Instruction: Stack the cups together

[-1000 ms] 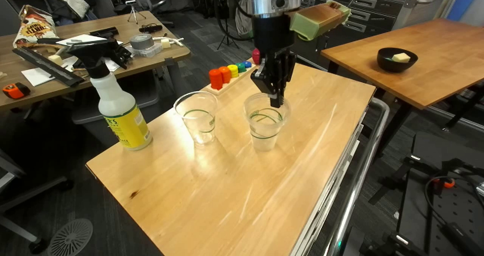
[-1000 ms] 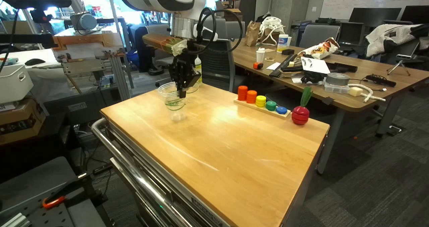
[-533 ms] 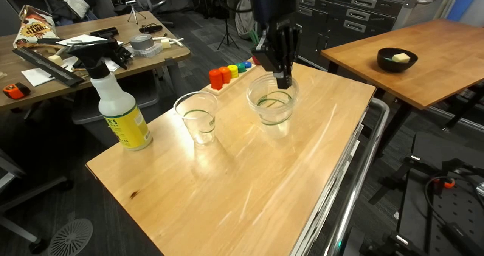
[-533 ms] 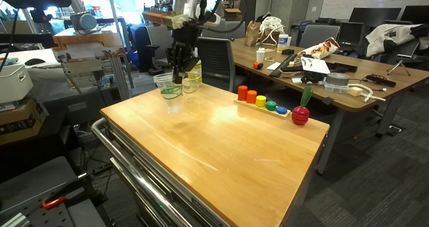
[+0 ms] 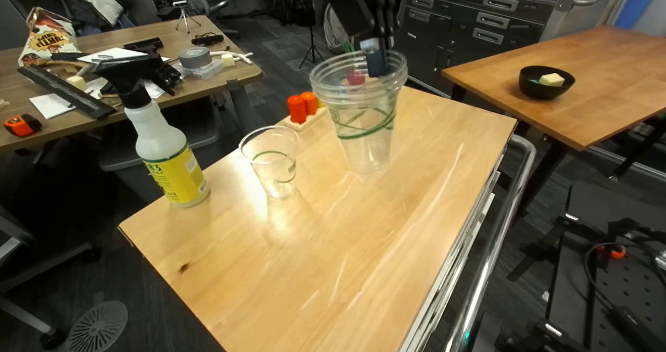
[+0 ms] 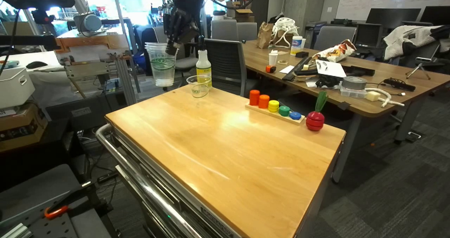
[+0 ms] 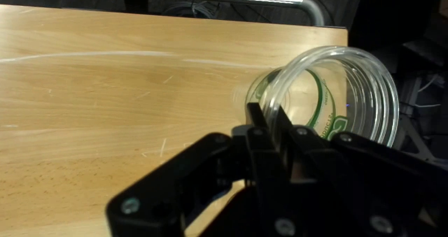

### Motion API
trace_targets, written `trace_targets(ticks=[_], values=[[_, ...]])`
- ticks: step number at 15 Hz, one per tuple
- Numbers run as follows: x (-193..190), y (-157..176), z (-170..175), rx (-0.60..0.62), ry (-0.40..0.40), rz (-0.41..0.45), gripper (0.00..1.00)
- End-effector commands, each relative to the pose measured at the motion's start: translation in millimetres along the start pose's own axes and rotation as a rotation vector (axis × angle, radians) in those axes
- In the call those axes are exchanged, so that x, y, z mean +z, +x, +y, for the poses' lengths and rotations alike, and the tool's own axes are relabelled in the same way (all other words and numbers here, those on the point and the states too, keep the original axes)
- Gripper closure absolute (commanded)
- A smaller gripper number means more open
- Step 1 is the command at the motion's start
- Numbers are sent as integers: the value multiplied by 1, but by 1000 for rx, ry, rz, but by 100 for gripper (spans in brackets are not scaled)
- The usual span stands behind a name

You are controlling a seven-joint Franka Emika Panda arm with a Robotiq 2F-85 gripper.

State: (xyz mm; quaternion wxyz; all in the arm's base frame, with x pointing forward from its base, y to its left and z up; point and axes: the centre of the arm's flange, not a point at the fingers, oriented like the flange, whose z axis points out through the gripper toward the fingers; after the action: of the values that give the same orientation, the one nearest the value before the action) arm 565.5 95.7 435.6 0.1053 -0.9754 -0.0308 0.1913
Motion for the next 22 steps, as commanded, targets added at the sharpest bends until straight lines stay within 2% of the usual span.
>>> trace_targets(ticks=[1,3,8,13,17,22], values=[[-35,16,-18,-33,105,16,95],[-42,27,-26,-31,139,62,95],[-49,65,-27,-4,125,202,95],[-50,98,-19,36,136,308,95],[-47,108,-13,54,97,348,95],[-49,101,-6,61,26,333,95]])
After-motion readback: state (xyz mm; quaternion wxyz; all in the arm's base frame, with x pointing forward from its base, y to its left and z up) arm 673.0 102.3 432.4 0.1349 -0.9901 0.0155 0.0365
